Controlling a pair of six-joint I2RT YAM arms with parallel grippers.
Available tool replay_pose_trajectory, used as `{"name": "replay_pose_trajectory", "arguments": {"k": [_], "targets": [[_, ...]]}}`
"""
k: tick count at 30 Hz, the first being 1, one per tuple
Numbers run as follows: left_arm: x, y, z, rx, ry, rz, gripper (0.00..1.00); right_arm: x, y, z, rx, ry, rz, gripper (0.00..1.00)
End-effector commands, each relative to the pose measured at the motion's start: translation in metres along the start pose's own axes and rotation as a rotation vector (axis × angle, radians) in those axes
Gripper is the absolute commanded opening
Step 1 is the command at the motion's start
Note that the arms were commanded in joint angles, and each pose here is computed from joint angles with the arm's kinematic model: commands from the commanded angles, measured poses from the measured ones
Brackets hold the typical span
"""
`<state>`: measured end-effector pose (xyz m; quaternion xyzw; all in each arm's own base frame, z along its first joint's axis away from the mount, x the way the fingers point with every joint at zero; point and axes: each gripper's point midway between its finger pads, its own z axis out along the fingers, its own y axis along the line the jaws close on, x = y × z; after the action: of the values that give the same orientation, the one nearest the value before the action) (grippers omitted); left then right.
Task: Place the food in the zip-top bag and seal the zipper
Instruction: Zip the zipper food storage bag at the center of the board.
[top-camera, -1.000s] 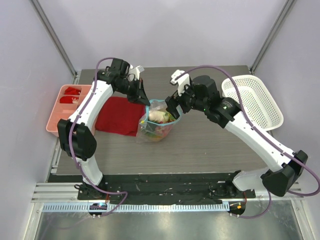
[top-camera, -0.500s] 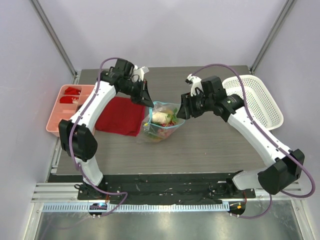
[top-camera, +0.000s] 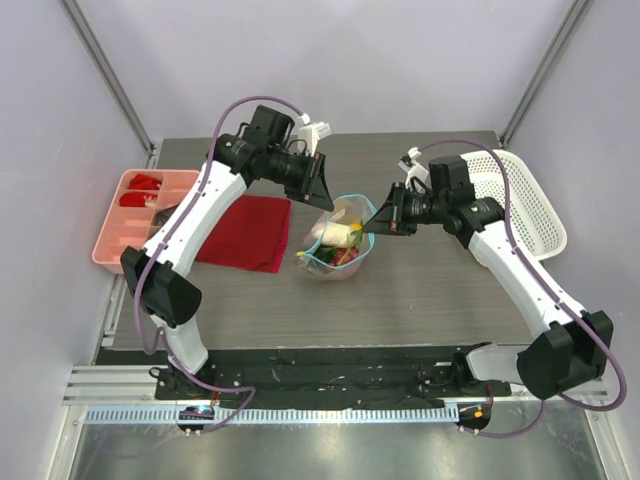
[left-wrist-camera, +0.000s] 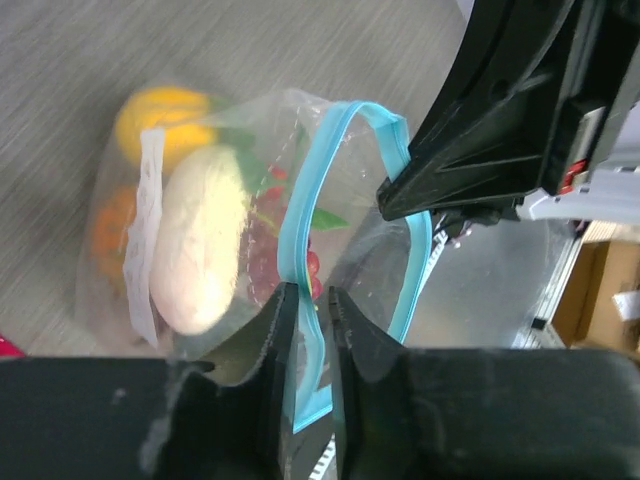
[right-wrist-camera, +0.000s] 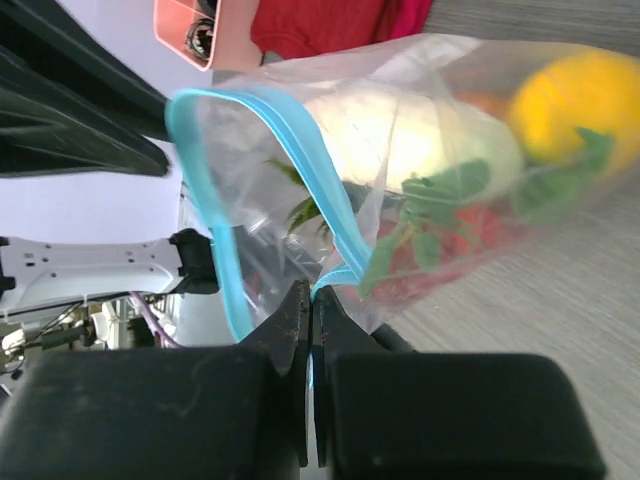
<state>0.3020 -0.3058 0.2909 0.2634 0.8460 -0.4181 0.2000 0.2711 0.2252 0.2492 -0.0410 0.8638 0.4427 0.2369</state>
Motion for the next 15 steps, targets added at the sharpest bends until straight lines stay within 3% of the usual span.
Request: {"name": "replay_pose_trajectory", "arguments": {"k": [1,3,4,5,6,8,9,10,15], "targets": [[0.013,-0.011,-0.014,0.02,0.006,0.099,0.31,-0.004,0.013,-0.006,-0.052,-0.053,0.034,0.01],[0.012,0.001,-0.025,0.008,-0.054,0.099,0.46,-0.002,0.01,-0.006,-0.04,-0.056,0.056,0.01],[0.012,0.004,-0.032,-0.001,-0.086,0.108,0.58,-0.001,0.009,-0.007,-0.037,-0.057,0.061,0.01],[0.01,-0.009,-0.055,-0.012,-0.17,0.177,0.63,-0.002,0.008,-0.007,-0.031,-0.063,0.062,0.01],[0.03,0.012,-0.05,-0.051,-0.163,0.154,0.68,-0.003,0.007,-0.008,-0.027,-0.069,0.064,0.01],[0.024,0.006,-0.078,-0.133,-0.332,0.337,0.81,-0.003,0.004,-0.008,-0.019,-0.073,0.069,0.01],[0.046,0.025,-0.07,-0.173,-0.312,0.328,0.88,-0.003,0.002,-0.009,-0.017,-0.076,0.073,0.01],[0.04,0.027,-0.077,-0.211,-0.382,0.384,0.95,-0.003,0.001,-0.01,-0.013,-0.082,0.076,0.01],[0.086,0.025,-0.068,-0.138,-0.408,0.535,0.95,-0.004,-0.002,-0.01,-0.012,-0.086,0.11,0.01]]}}
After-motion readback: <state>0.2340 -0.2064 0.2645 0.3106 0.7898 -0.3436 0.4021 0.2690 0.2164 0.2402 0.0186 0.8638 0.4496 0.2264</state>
